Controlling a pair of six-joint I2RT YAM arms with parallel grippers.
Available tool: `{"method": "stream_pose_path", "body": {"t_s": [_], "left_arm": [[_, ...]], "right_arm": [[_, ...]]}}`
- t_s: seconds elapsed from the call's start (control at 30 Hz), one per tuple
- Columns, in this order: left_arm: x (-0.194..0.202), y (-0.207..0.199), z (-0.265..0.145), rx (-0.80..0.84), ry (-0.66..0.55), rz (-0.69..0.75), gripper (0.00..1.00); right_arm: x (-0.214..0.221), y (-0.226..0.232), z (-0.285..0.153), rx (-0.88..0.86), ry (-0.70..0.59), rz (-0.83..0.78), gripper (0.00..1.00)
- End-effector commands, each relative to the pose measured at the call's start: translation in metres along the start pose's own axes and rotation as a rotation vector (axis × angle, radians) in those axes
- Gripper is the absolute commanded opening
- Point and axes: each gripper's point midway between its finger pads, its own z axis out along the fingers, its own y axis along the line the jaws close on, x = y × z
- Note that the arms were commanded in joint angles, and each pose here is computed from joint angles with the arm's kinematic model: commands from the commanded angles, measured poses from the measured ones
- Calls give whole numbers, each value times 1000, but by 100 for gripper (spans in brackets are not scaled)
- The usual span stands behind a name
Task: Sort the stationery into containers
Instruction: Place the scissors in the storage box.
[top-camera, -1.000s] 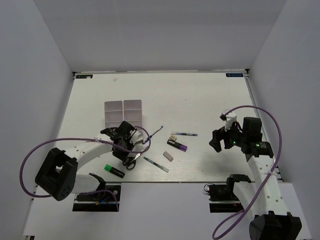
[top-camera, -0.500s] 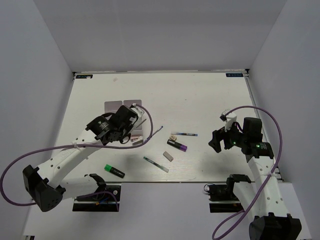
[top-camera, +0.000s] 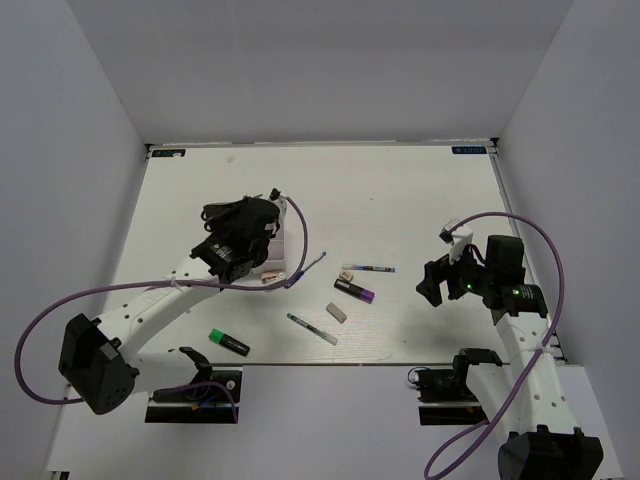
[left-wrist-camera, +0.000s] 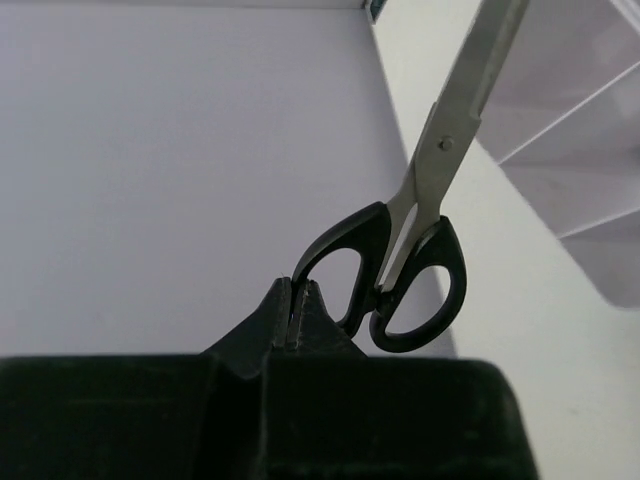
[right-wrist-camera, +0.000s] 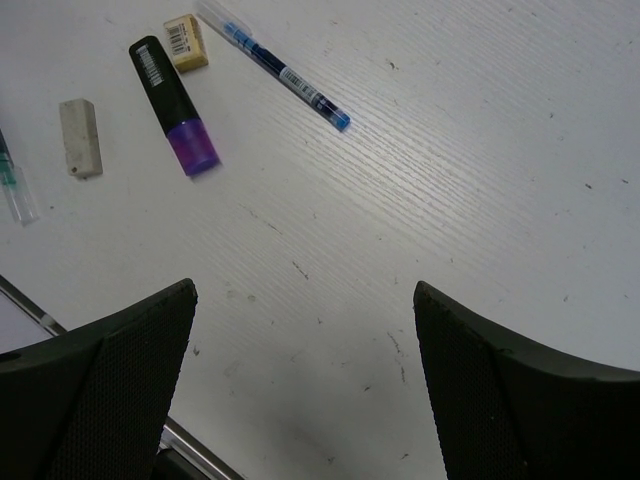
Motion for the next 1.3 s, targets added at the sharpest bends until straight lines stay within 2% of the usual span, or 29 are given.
{"method": "stream_pose_path", "body": {"t_s": [0.0, 0.17, 0.37, 0.57, 0.87, 1.27], "left_arm": [[-12, 48, 6, -201, -36, 63, 0], [-11, 51, 19, -184, -53, 154, 0], [0, 56, 34, -139, -12, 206, 0], [19, 30, 51, -27, 30, 261, 0], [18, -2, 69, 59, 30, 349, 0], [25, -14, 78, 97, 67, 391, 0]], "right_arm": [[-18, 4, -7, -12, -51, -25, 90], [-18, 5, -6, -18, -48, -20, 90], [-19, 6, -7, -22, -50, -20, 90], [-19, 5, -6, -20, -48, -21, 90], [-18, 3, -6, -13, -42, -18, 90], [-21, 3, -8, -9, -49, -23, 90]]}}
